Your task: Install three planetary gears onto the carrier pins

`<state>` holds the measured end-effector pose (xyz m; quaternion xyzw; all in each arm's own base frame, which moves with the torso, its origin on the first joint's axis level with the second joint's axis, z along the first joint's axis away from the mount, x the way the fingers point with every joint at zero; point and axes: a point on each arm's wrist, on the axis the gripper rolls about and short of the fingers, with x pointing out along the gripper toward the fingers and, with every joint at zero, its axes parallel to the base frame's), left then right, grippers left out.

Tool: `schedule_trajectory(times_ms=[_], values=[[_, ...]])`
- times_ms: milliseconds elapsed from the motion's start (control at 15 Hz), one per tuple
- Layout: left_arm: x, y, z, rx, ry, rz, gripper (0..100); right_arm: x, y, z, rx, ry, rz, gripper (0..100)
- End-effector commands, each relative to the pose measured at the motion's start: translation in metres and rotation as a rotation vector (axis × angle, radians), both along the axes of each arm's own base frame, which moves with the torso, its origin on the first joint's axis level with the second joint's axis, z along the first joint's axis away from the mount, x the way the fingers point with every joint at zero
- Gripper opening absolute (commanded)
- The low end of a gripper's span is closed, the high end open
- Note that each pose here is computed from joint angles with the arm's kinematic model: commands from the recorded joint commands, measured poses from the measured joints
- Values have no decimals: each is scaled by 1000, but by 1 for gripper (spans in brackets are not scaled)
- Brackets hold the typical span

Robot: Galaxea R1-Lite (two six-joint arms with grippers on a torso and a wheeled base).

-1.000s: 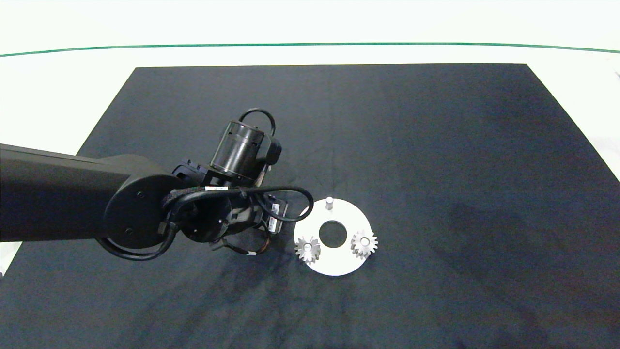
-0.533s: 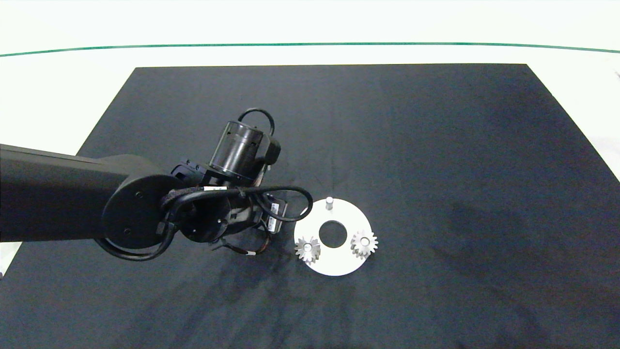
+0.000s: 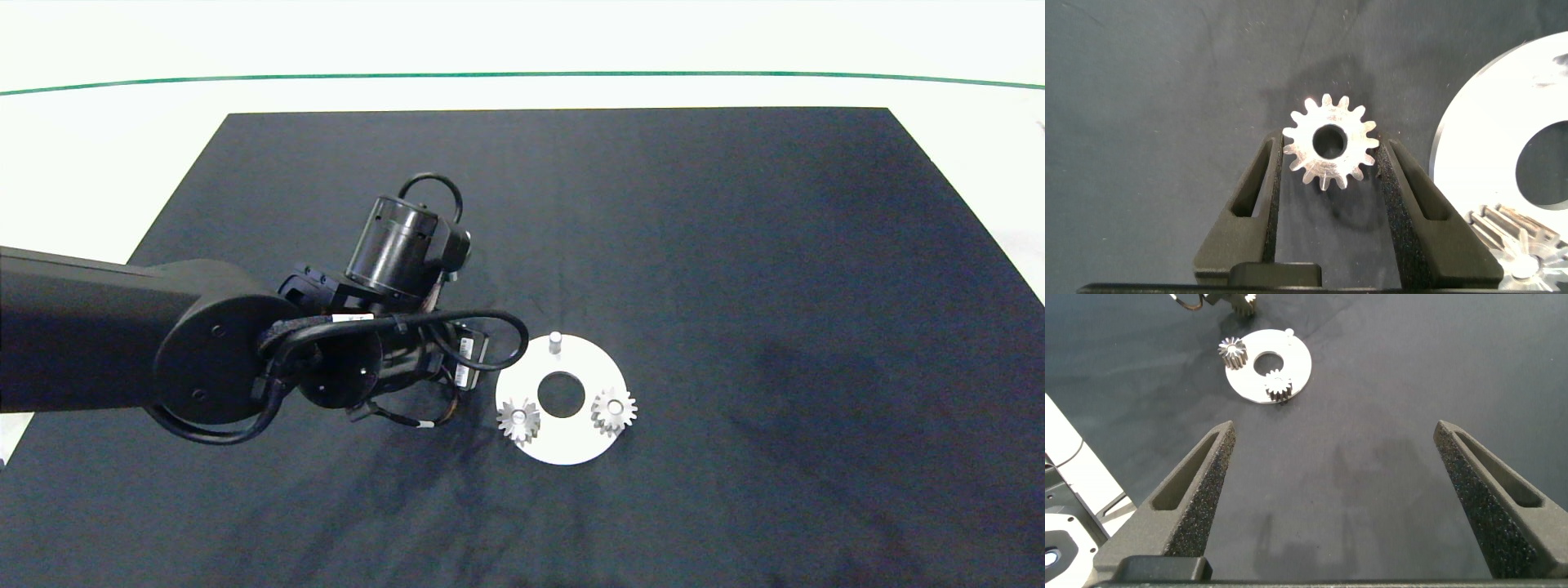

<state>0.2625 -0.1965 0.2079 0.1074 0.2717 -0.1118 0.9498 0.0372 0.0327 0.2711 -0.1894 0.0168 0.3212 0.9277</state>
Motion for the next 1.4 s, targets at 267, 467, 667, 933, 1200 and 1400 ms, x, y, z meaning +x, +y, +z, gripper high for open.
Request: schedule_trajectory(times_ms=[267, 467, 667, 933, 1200, 1400], values=[[-21, -3, 28, -54, -71, -49, 11, 0, 0, 0, -4, 0, -1, 100], [-38, -26, 33, -95, -111, -142, 5, 0, 0, 0, -4, 0, -3, 100], [-44, -49, 35, -138, -183, -251, 0, 0, 0, 0, -4, 0, -3, 100], [-35, -69, 25, -133, -179, -295, 0, 0, 0, 0, -4, 0, -4, 100], [-23, -81, 21, -146, -212, -294, 0, -1, -1, 0, -1, -3, -3, 100], [-19, -84, 16, -157, -226, -293, 0, -1, -1, 0, 0, -6, -1, 100]])
